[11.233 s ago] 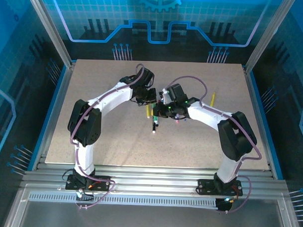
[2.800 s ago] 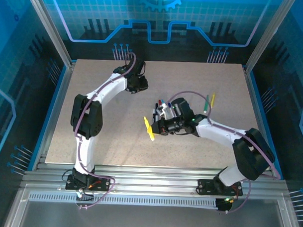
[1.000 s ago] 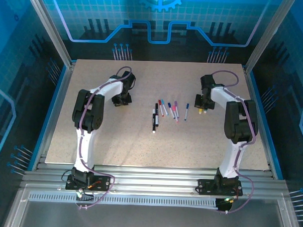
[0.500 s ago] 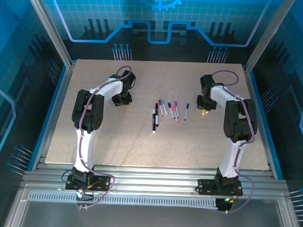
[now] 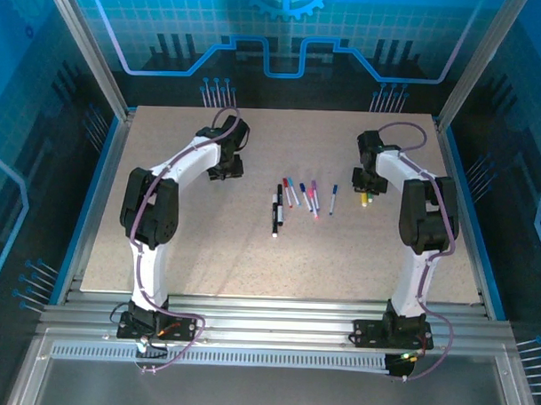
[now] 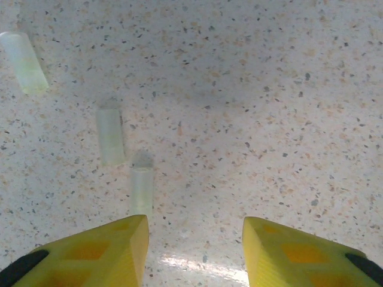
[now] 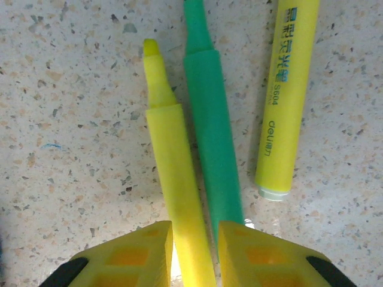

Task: Open the pen caps

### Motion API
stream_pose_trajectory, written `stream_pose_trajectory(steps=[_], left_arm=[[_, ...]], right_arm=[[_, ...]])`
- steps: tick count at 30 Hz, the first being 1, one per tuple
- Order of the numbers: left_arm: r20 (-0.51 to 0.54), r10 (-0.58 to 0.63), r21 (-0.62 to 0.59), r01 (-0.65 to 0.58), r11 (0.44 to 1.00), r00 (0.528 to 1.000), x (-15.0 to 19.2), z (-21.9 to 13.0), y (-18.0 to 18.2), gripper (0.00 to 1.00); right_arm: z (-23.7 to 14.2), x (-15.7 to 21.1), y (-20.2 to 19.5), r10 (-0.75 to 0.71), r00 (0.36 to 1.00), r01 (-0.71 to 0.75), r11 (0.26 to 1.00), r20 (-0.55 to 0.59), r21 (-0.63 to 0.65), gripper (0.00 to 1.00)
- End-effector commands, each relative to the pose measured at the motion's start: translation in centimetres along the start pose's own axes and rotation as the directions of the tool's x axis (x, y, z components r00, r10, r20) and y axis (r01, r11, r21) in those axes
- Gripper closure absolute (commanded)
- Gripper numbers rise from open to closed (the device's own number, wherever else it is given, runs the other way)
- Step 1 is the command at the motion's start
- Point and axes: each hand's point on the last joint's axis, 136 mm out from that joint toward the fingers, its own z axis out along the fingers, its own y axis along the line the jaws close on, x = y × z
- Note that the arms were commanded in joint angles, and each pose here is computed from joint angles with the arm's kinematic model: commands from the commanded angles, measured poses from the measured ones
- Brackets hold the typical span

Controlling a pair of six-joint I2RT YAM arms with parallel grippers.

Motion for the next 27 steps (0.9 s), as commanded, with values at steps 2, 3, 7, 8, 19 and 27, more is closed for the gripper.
stream_pose_trajectory(steps=[2, 3, 7, 8, 19, 27], left_arm=[[0.034, -0.001, 0.023, 0.0, 1.0, 0.999, -1.1, -1.7, -0.3, 0.56], [0.032, 0.002, 0.02, -0.003, 1.0, 0.999, -1.0, -1.7, -0.3, 0.56], [0.026, 0.001, 0.051, -0.002, 0.999, 1.0, -0.8, -2.0, -0.7, 0.58], [0.028, 0.0, 0.077, -0.002, 0.997, 1.0, -0.8, -2.3, -1.1, 0.58], [0.127, 0.057, 0.348, -0.099, 0.932, 0.99, 1.4, -6.0, -10.5, 0.31], [0.128, 0.018, 0.419, -0.071, 0.905, 0.992, 2.0, -8.1, -13.3, 1.0]], right_arm=[[-0.3, 0.1, 0.1, -0.013, 1.0, 0.014, 1.0, -0.015, 0.024, 0.73], [-0.6, 0.1, 0.1, -0.011, 1.0, 0.012, 1.0, -0.012, 0.021, 0.73], [-2.2, 0.0, 0.7, -0.014, 0.999, 0.015, 1.0, 0.029, -0.026, 0.73], [-2.9, -0.1, 1.0, -0.016, 0.999, 0.018, 0.999, 0.042, -0.043, 0.73], [-10.3, 3.6, 6.8, -0.044, 0.979, 0.106, 0.945, 0.201, -0.31, 0.65], [-13.5, 5.9, 8.9, -0.113, 0.938, 0.21, 0.938, 0.327, -0.276, 0.61]])
